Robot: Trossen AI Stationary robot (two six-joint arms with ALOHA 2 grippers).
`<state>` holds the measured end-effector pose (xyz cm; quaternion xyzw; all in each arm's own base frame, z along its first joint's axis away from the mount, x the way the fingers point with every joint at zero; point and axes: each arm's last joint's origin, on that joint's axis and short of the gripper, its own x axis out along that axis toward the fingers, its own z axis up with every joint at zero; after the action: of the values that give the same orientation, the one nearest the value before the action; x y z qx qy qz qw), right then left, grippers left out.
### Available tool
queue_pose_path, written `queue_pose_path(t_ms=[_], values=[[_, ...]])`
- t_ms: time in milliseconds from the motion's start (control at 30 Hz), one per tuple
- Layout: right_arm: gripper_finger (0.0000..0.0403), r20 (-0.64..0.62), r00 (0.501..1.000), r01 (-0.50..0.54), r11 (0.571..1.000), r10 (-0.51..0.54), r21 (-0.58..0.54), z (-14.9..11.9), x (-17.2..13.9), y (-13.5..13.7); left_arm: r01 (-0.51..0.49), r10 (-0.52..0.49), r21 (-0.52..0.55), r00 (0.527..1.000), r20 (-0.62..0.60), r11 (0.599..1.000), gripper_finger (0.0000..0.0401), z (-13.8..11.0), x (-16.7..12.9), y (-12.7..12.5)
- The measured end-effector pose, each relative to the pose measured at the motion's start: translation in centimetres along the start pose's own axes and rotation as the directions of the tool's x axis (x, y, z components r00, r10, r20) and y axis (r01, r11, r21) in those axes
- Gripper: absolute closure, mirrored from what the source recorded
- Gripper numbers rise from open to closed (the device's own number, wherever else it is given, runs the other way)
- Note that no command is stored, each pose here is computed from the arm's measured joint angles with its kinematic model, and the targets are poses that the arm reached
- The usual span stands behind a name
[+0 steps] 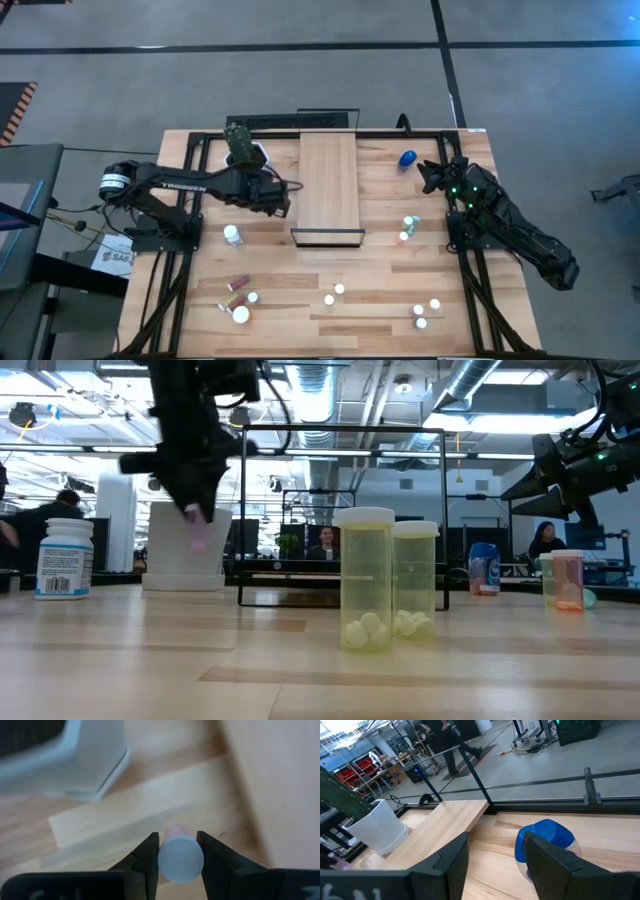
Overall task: Pick and place medicine bottles onto shelf by color
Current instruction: Put the pink pill bottle on the shelf
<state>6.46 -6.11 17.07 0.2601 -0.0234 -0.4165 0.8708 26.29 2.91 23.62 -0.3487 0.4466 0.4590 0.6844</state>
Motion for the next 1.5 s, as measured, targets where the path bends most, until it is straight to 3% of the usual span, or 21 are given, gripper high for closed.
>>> queue_pose_path(t_ms=[333,533,767,1000,1200,1500], values=[[0.0193,0.0,1.0,0.001,1.0,-0.001,0.0,0.0,0.0,0.0,0.087,-0.081,-0.059,0.992,0.1,0.994,0.0309,2.3,-1.6,-1.0],[0.0193,0.0,1.0,0.0,1.0,0.0,0.0,0.0,0.0,0.0,0.069,-0.066,-0.056,0.996,0.059,0.996,0.031,2.8,0.4,-3.3],[0.0193,-0.005,1.0,0.003,1.0,-0.003,-0.001,0.0,0.0,0.0,-0.016,0.017,0.06,1.0,-0.015,0.998,0.031,4.8,1.9,-7.8],[0.0193,-0.004,1.0,0.003,1.0,-0.003,-0.001,0.0,0.0,0.0,0.006,-0.004,0.161,1.0,-0.013,0.987,0.0303,7.6,2.9,-11.0],[0.0193,-0.004,1.0,0.003,1.0,-0.003,-0.001,0.0,0.0,0.0,0.034,-0.031,0.185,0.999,-0.017,0.982,0.0302,9.9,4.1,-11.2],[0.0193,-0.004,1.0,0.003,1.0,-0.003,-0.001,0.0,0.0,0.0,0.032,-0.042,0.186,0.998,0.049,0.982,0.0301,13.6,5.2,-9.4]])
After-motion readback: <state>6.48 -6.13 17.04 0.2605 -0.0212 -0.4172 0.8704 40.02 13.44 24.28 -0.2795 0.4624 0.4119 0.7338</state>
